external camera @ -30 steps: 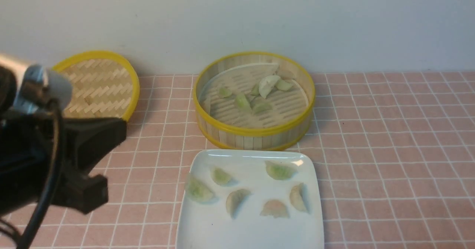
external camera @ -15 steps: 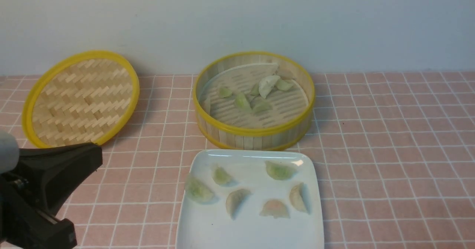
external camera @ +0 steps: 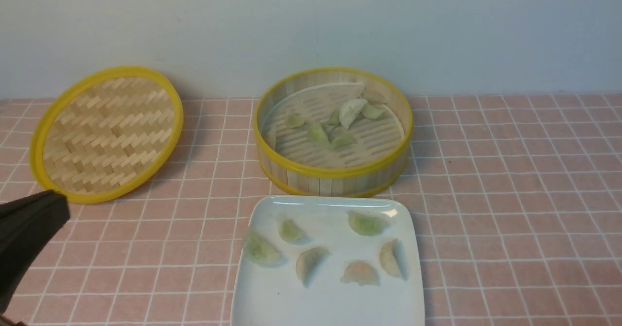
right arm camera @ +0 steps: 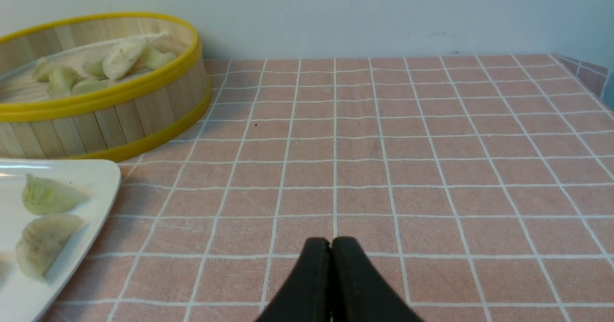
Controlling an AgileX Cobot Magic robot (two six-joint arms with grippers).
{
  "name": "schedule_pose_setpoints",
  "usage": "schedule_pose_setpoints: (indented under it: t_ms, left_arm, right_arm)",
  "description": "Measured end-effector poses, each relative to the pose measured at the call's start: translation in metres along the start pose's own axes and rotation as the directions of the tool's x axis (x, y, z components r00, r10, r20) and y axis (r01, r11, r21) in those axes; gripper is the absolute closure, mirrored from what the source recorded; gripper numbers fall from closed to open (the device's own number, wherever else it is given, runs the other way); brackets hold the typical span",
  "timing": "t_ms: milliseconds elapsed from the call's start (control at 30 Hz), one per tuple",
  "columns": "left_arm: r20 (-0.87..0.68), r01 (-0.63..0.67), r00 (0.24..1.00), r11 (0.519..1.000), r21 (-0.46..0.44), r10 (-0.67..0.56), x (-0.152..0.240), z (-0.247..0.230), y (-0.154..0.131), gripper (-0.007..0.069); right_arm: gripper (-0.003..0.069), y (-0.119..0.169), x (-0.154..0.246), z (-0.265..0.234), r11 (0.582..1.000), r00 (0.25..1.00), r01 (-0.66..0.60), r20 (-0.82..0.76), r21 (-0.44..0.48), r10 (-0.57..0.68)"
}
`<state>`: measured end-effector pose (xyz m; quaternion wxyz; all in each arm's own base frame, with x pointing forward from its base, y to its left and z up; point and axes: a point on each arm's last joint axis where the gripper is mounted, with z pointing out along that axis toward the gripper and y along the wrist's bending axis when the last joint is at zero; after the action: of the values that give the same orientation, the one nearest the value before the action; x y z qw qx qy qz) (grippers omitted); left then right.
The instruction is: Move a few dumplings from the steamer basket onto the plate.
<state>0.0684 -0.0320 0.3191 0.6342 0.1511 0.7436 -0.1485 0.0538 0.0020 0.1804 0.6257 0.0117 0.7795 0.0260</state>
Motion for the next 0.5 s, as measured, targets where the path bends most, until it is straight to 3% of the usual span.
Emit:
schedule_pose_setpoints:
  t_ms: [267, 500]
  left_arm:
    - [-0.012, 0.052, 0.998, 0.946, -0.319, -0.059, 0.096, -0.013, 0.018, 0.0631]
    - [-0.123, 0.050, 0.987, 0.930, -0.365, -0.102, 0.148, -0.004, 0.023, 0.0631]
  right_arm:
    - [0.0672, 0.000, 0.000, 0.000, 1.000, 1.000, 0.000, 0.000, 0.000, 0.000]
    - [0.0672, 0.000, 0.000, 0.000, 1.000, 1.000, 0.000, 0.000, 0.000, 0.000]
